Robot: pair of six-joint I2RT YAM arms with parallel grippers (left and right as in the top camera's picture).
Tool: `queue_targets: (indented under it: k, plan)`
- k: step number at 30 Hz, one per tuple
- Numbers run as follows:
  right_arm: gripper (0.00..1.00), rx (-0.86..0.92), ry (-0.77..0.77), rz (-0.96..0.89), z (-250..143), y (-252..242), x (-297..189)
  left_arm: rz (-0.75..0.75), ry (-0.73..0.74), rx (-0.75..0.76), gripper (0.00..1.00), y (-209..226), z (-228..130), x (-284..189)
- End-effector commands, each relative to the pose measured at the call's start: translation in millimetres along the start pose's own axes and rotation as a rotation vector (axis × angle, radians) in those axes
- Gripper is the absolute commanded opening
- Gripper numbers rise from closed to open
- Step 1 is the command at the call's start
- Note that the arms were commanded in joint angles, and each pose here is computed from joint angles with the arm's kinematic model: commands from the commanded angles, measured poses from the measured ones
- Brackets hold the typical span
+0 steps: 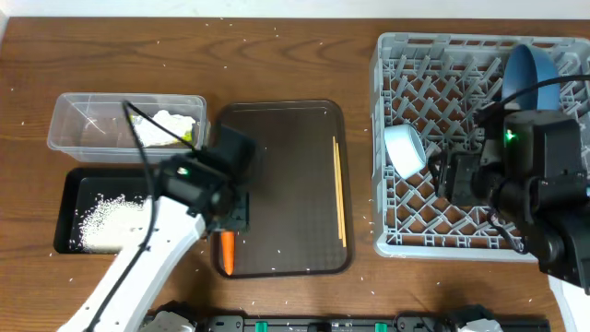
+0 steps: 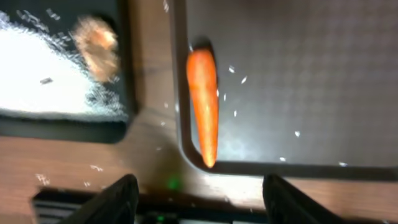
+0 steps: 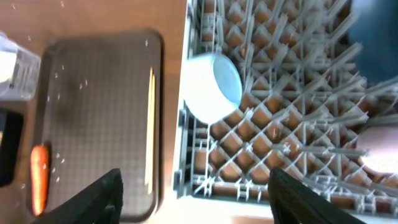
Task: Sort waste into correct bins and load items into the dishwasher rack
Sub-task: 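Grasp the orange carrot on the brown tray with left gripper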
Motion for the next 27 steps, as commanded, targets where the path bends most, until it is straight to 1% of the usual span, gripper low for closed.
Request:
queue_targets:
  k: [1,2,3,9,13,15,18,21,24,25,27]
  plan:
    - [0.66,0.015,0.030,0.024,-3.9,4.6,2.1,0.013,0.058,-0.045,0.64,2.3,-15.5,33.4]
    - [0.65,0.015,0.037,0.022,-4.6,4.5,3.0,0.010,0.052,-0.045,0.60,1.3,-15.8,42.7]
    - [0.65,0.014,0.040,0.022,-4.9,4.4,3.6,0.003,0.042,-0.047,0.59,-0.2,-15.7,53.1]
    - [0.65,0.015,0.051,0.019,-4.8,4.4,6.9,-0.015,0.014,-0.057,0.59,-3.6,-17.0,97.2]
    - [0.66,0.015,0.059,0.017,-4.6,4.4,9.6,-0.008,0.023,-0.073,0.58,-2.8,-15.3,117.0]
    - [0.66,0.015,0.064,0.017,-4.6,4.4,10.8,0.004,0.040,-0.083,0.55,-1.2,-14.8,124.6]
    - [0.66,0.015,0.065,0.016,-4.6,4.4,11.4,0.020,0.066,-0.085,0.54,-0.7,-15.5,133.6]
    - [0.66,0.015,0.065,0.016,-4.6,4.4,11.4,0.029,0.088,-0.082,0.49,-1.0,-17.8,139.1]
    - [0.66,0.015,0.066,0.016,-4.6,4.4,11.4,0.034,0.097,-0.077,0.41,-0.5,-19.1,140.9]
    - [0.66,0.015,0.065,0.016,-4.6,4.4,11.4,0.034,0.097,-0.077,0.41,-0.5,-19.1,140.8]
    - [0.66,0.015,0.065,0.016,-4.6,4.4,11.4,0.034,0.096,-0.078,0.35,-0.4,-18.9,140.8]
Point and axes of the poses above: each gripper's point midway between its finger pads, its own x axis out along the fingers, its own y axis along the line the jaws close on, z = x × y, the point moved 1 cm from there along -x, back along the fingers, and after that the axes turned 5 degrees about -x, right-handed, at the moved point
